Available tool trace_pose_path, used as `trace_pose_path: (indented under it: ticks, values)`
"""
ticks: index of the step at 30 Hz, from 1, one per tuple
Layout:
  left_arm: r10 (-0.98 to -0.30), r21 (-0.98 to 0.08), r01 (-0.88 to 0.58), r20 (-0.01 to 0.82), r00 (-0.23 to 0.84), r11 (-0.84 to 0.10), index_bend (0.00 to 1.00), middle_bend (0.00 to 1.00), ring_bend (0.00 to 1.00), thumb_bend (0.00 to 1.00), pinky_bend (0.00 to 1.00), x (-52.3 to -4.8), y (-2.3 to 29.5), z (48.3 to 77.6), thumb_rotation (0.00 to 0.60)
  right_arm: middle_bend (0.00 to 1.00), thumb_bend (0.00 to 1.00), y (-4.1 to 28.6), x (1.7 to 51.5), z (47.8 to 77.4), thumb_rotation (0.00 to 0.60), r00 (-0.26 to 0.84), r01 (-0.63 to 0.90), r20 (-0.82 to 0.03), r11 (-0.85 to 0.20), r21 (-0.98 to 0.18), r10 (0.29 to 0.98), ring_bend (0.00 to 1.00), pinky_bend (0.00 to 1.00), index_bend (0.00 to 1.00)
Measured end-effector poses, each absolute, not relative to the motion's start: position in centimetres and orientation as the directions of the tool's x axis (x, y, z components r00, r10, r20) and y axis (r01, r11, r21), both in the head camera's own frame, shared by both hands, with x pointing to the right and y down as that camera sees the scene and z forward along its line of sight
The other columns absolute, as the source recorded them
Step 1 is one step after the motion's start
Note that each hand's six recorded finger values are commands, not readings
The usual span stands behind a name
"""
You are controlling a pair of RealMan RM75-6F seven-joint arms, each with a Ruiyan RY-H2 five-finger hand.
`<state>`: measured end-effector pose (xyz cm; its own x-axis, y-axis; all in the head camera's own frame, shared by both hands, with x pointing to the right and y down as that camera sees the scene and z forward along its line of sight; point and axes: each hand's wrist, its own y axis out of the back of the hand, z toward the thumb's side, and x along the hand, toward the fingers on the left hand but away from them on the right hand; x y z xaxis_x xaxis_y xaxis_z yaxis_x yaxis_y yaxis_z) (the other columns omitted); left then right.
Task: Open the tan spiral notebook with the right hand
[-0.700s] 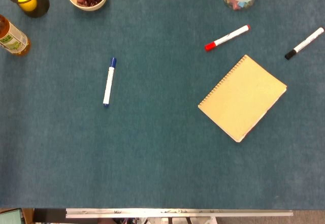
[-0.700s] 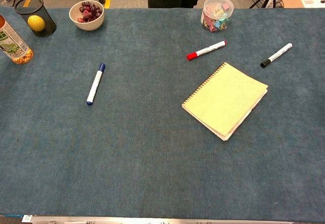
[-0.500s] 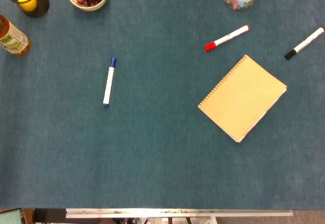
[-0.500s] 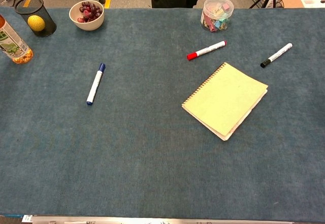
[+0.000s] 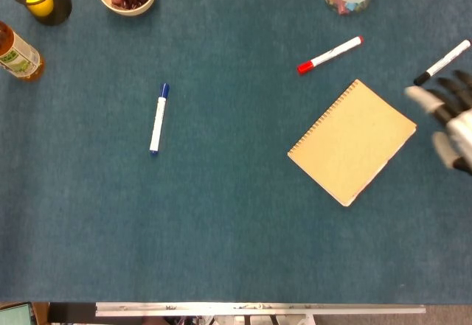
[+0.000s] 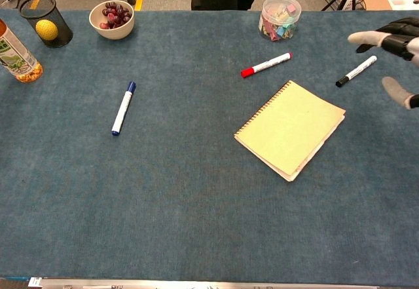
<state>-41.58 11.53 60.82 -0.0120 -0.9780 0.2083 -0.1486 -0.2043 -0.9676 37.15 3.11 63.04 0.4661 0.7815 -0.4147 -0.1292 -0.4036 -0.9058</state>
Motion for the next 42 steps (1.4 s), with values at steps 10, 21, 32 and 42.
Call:
trace_pose_path:
  ticks: [10, 21, 32, 42]
  values:
    - [-0.976, -0.966, -0.155, 0.214, -0.041, -0.205, 0.14, 0.08, 0.03, 0.48, 0.06, -42.4, 12.2, 60.9, 0.600, 0.28, 0.68, 2.4, 27.4, 68.7, 0.600, 0.623, -0.152, -0.502, -0.537, -0.830, 0.600, 0.11, 0.06, 0.11]
    - [-0.974, -0.965, -0.160, 0.218, -0.063, -0.206, 0.14, 0.08, 0.03, 0.48, 0.06, -43.4, 12.5, 61.0, 0.600, 0.28, 0.67, 2.6, 23.3, 73.6, 0.600, 0.640, -0.209, -0.575, -0.605, -0.768, 0.509, 0.11, 0.06, 0.11]
    - [-0.974, -0.964, -0.165, 0.219, -0.054, -0.208, 0.14, 0.08, 0.03, 0.48, 0.06, -43.3, 12.6, 61.1, 0.600, 0.28, 0.67, 3.8, 23.2, 75.6, 0.600, 0.628, -0.248, -0.619, -0.632, -0.734, 0.471, 0.11, 0.06, 0.11]
    - [-0.974, -0.966, -0.152, 0.220, -0.061, -0.209, 0.14, 0.08, 0.03, 0.48, 0.06, -43.5, 12.7, 61.3, 0.600, 0.28, 0.67, 4.4, 23.5, 76.4, 0.600, 0.621, -0.262, -0.642, -0.652, -0.711, 0.450, 0.11, 0.06, 0.11]
